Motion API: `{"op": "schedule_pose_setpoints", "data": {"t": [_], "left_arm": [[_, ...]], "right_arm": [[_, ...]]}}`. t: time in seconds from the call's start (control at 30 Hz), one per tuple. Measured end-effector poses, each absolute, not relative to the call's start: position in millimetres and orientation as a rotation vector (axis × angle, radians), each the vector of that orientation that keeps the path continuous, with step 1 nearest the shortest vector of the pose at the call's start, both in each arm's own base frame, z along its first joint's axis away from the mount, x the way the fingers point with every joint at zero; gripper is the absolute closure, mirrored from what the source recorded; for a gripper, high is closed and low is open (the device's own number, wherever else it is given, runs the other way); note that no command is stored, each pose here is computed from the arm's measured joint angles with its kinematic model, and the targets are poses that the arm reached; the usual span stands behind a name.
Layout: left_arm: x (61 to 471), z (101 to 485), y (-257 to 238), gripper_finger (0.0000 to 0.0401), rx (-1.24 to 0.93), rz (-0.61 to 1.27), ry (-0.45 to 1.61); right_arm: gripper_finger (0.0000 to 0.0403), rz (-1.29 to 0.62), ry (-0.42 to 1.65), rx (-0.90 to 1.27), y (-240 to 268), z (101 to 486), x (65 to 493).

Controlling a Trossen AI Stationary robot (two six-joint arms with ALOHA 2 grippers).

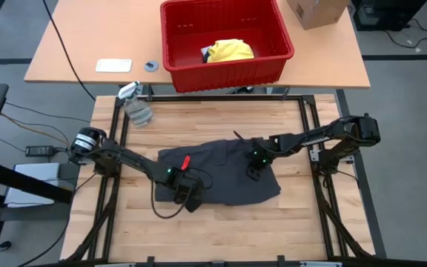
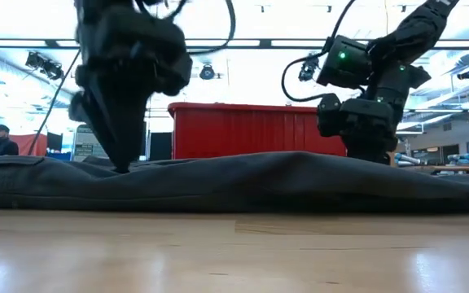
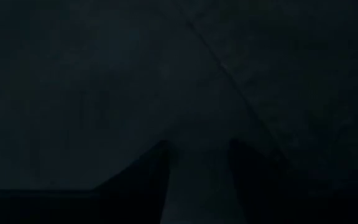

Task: Fold Laundry from Bin
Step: Fold the black short

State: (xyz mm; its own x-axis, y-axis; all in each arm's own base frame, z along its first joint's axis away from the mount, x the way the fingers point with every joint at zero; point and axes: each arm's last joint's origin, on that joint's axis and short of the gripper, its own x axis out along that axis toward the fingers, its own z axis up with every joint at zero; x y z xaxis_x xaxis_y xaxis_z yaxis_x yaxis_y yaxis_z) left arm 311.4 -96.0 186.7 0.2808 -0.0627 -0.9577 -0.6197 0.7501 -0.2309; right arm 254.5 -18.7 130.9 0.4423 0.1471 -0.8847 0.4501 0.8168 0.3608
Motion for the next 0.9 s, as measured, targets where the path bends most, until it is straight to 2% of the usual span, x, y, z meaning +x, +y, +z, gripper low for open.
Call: {"op": "schedule_pose_setpoints", "data": {"t": [0.23, 0.3, 0.4, 0.47, 0.7, 0.9], "left_arm": [[314.9, 185.3, -77.8, 0.0258, -0.543, 0.349, 1.267], [312.8, 184.7, -77.5, 0.0258, -0.512, 0.337, 1.292], [306.6, 185.2, -79.4, 0.0258, -0.463, 0.323, 1.342], [301.6, 189.1, -80.0, 0.0258, -0.429, 0.313, 1.361], [271.9, 214.4, -67.9, 0.0258, -0.390, 0.288, 1.316], [231.9, 221.7, -58.0, 0.0258, -0.610, 0.286, 1.100]], "right_arm": [[0.0227, -0.201, 1.063, 0.742, 4.6, 132.3, 260.8], [0.0227, -0.142, 1.024, 0.779, 9.7, 135.6, 265.5], [0.0227, 0.079, 0.989, 0.811, 16.4, 142.3, 271.7], [0.0227, 0.121, 0.982, 0.840, 16.5, 144.2, 273.0], [0.0227, -0.216, 0.985, 0.823, -3.9, 136.7, 266.6], [0.0227, -0.333, 0.991, 0.870, -18.1, 126.6, 256.9]]}}
